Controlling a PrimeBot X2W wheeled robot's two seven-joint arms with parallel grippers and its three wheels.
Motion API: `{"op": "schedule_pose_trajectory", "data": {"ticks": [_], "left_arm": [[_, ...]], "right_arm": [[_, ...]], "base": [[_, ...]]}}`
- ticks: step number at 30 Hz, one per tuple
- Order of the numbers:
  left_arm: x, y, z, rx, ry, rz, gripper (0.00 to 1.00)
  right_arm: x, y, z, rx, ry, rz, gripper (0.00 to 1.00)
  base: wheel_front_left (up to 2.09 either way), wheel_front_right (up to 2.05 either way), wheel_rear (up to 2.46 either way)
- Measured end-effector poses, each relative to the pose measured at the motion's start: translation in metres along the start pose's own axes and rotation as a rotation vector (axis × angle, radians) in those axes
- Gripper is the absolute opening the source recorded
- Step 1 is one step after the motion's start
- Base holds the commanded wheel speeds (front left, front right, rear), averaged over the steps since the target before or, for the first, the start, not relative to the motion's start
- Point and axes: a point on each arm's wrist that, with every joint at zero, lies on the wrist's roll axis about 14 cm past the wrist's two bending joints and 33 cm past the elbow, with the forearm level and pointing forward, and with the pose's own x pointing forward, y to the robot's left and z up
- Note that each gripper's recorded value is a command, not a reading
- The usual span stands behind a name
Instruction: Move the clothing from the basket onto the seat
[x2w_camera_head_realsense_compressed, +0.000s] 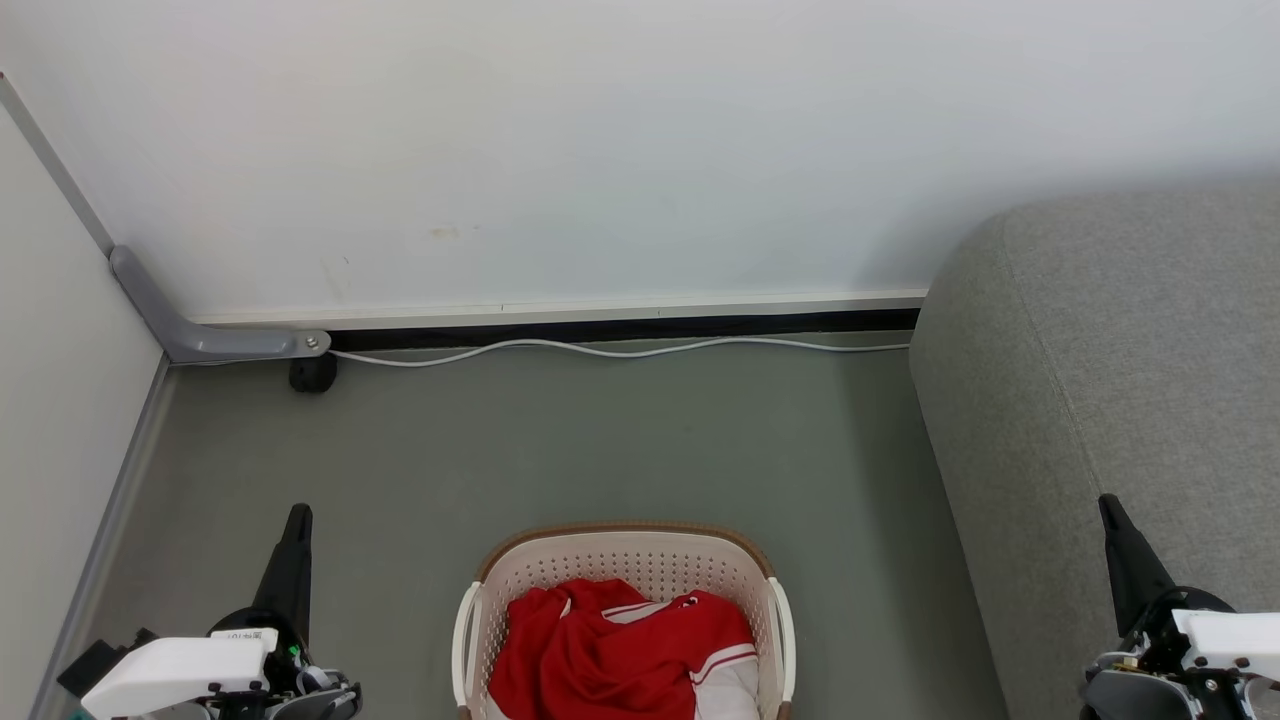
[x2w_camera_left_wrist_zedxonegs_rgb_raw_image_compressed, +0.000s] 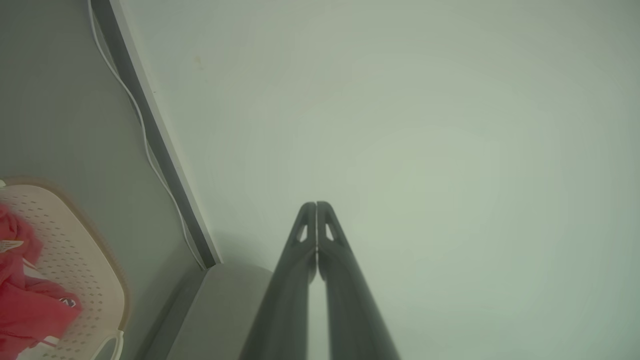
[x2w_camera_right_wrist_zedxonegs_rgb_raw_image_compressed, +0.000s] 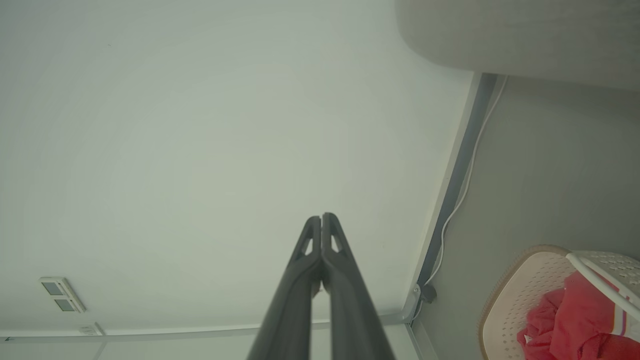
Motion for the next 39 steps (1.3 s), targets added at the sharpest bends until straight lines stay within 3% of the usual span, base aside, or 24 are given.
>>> {"op": "schedule_pose_trajectory", "data": {"ticks": [22,23,31,39], "left_arm": [[0.0,0.0,0.0,0.0,0.0,0.0,0.0],[-0.001,0.003,0.0,-0.002,0.0,0.009,1.0],[-0.026,0.058,-0.009,-0.043,-0.004,0.171,1.0],[-0.026,0.055,-0.008,-0.038,-0.012,0.164,1.0]], "right_arm": [[0.0,0.0,0.0,0.0,0.0,0.0,0.0],[-0.001,-0.003,-0.001,0.001,0.001,-0.008,1.0],[-0.024,-0.054,-0.012,0.039,0.007,-0.159,1.0],[-0.022,-0.049,-0.017,0.033,0.02,-0.144,1.0]], "base": [[0.0,0.0,0.0],[0.0,0.0,0.0],[0.0,0.0,0.0],[0.0,0.0,0.0]]}}
